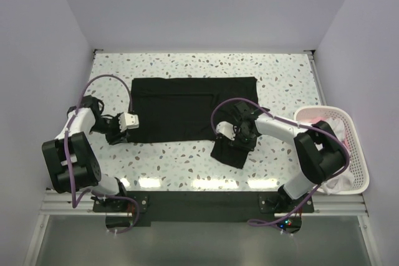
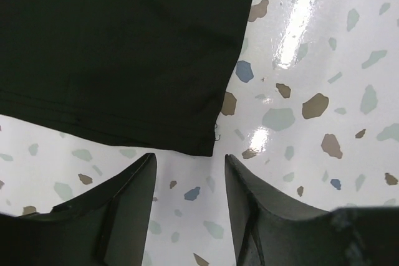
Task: Fold and stack the t-shirts
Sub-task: Fold the tshirt
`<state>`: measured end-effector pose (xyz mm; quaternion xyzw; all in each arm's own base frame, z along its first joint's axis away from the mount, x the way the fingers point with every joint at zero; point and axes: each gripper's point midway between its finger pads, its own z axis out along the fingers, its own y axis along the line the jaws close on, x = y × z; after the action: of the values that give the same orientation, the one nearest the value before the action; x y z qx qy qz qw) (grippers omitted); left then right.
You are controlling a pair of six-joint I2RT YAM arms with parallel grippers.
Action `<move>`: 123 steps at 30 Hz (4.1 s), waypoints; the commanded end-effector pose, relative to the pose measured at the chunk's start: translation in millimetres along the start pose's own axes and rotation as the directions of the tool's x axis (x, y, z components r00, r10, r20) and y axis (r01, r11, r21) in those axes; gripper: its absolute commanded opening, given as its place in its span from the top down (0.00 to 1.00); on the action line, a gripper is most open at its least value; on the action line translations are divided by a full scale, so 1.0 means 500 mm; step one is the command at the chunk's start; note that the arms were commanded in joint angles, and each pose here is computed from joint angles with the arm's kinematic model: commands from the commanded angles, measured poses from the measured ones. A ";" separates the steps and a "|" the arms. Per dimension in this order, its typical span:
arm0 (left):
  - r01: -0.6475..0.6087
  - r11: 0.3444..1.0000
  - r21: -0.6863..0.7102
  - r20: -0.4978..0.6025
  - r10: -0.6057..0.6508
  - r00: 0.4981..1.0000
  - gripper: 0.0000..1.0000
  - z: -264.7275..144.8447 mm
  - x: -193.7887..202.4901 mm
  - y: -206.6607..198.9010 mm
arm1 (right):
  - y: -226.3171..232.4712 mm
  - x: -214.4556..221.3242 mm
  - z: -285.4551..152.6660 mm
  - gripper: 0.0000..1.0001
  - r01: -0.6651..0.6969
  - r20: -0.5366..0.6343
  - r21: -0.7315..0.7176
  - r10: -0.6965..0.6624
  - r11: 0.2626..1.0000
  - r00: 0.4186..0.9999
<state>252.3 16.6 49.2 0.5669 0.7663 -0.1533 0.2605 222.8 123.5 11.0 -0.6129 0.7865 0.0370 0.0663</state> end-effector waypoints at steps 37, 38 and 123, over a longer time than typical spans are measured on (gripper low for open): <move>-0.231 0.971 0.059 -0.015 0.232 0.973 0.54 0.070 -0.006 -0.022 | 0.021 -0.017 -0.029 0.65 -0.018 0.020 -0.060 0.020 0.998 1.000; -0.231 0.971 0.053 -0.014 0.232 0.973 0.54 0.067 -0.008 -0.020 | 0.021 -0.023 -0.036 0.65 -0.020 0.031 -0.060 0.022 0.998 0.999; -0.114 0.992 0.063 0.011 0.113 0.994 1.00 0.002 -0.018 -0.016 | 0.055 -0.024 -0.031 0.77 -0.096 0.000 -0.112 0.097 0.989 0.995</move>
<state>242.6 6.8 48.5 0.6233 0.7248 -0.1738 0.2365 188.1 134.8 29.4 -0.5798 0.8089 0.0959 0.0162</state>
